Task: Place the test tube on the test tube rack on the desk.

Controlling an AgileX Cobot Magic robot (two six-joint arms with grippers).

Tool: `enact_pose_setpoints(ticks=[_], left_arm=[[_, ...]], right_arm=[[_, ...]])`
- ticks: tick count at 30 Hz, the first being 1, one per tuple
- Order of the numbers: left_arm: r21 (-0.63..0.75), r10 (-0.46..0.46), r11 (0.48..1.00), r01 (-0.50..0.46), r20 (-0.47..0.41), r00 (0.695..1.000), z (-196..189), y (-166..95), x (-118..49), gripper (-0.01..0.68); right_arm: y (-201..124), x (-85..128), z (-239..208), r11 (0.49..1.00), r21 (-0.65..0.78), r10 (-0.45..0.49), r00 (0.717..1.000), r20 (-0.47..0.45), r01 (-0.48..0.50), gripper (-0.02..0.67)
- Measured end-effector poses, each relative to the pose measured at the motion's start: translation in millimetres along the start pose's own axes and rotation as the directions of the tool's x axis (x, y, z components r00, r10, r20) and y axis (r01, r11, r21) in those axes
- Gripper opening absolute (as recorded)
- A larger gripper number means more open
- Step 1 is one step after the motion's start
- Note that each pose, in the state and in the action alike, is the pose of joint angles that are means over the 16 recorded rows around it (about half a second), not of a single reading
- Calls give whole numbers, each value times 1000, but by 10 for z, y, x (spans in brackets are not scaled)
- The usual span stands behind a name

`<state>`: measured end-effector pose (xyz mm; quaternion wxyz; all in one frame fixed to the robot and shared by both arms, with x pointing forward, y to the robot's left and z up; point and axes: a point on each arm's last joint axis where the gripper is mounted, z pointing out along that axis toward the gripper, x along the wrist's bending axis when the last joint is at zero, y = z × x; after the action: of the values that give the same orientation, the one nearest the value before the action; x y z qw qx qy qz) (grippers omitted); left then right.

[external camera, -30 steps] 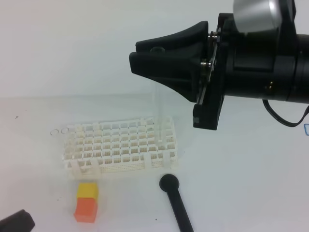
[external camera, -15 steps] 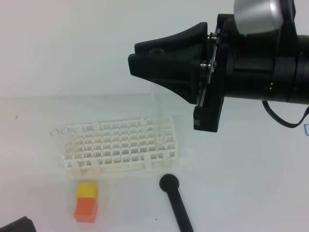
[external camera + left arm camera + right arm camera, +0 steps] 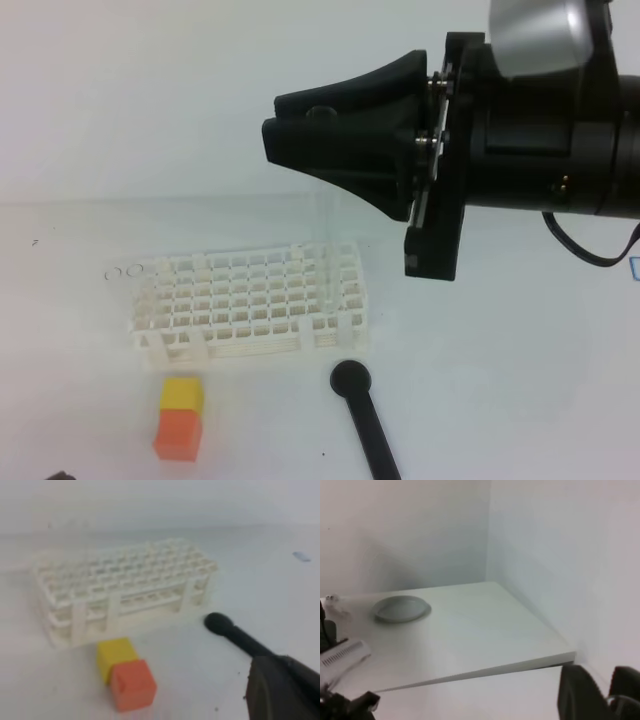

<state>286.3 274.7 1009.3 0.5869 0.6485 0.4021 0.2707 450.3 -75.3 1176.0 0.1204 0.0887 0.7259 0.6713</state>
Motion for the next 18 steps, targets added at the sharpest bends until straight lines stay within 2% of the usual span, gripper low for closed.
enact_pose_setpoints(ticks=[10, 18], left_arm=[[62, -47, 996, 56, -135, 990, 47, -396, 113, -1], [75, -55, 995, 68, -159, 986, 63, -501, 136, -1]], right_arm=[[-2, -13, 0, 1000, 2, -5, 1000, 14, 5, 118], [-8, -59, -2, 1000, 9, -12, 998, 64, 11, 118]])
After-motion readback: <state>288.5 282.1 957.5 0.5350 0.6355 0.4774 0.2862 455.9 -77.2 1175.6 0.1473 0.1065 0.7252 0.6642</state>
